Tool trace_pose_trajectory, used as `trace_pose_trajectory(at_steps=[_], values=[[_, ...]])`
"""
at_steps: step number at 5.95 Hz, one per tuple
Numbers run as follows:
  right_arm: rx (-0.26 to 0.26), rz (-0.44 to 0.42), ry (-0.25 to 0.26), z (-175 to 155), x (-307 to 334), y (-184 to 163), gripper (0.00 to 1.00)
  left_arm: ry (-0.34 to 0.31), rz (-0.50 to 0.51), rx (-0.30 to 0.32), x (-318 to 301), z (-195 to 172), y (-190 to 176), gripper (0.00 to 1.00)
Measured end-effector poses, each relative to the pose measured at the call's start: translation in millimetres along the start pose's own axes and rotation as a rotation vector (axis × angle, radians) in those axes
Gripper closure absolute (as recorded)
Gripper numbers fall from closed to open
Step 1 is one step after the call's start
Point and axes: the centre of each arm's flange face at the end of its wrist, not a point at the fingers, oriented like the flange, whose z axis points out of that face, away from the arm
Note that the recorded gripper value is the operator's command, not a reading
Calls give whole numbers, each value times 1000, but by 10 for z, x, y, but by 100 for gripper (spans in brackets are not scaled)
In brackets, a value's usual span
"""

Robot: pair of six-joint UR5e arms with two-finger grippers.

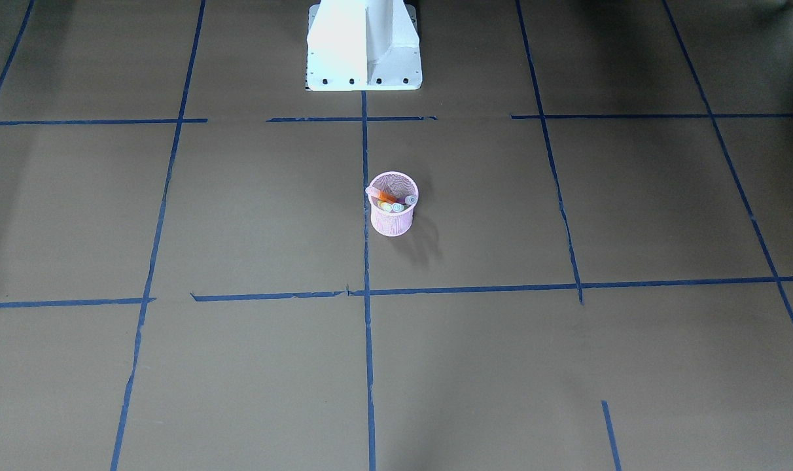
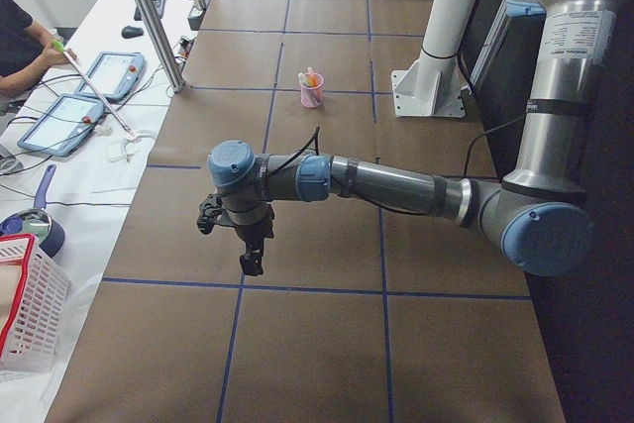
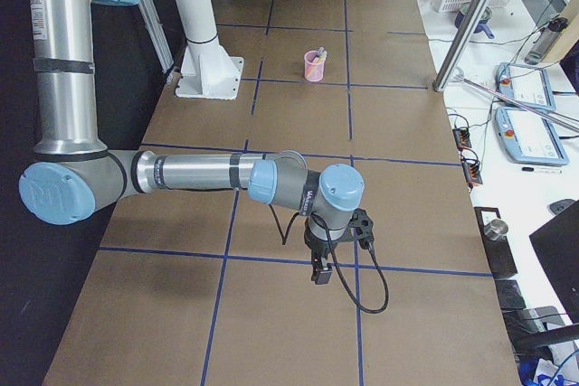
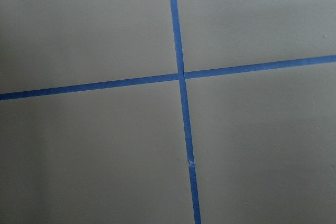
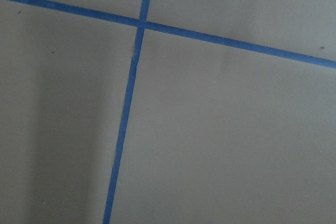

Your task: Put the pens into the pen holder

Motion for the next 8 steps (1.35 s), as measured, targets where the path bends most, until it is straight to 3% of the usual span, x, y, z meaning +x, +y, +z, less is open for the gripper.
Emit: trace_pose_trajectory(at_steps=[2,4,6,7,8], values=[[24,-14,32,-150,-156,217,0,-1,-3,-1,-16,31,135,0],[43,-1,27,-245,-289,592,0,0,-6,2,-36,69,171,0],[22,27,-5,-158,-274,729,0,2,-25,-1,-72,102,192,0],[20,37,-33,-111,-261,729,0,31,-27,3,-49,97,191,0],[29,39,-75,-86,-282,723,0,110,-36,22,-16,41,207,0]])
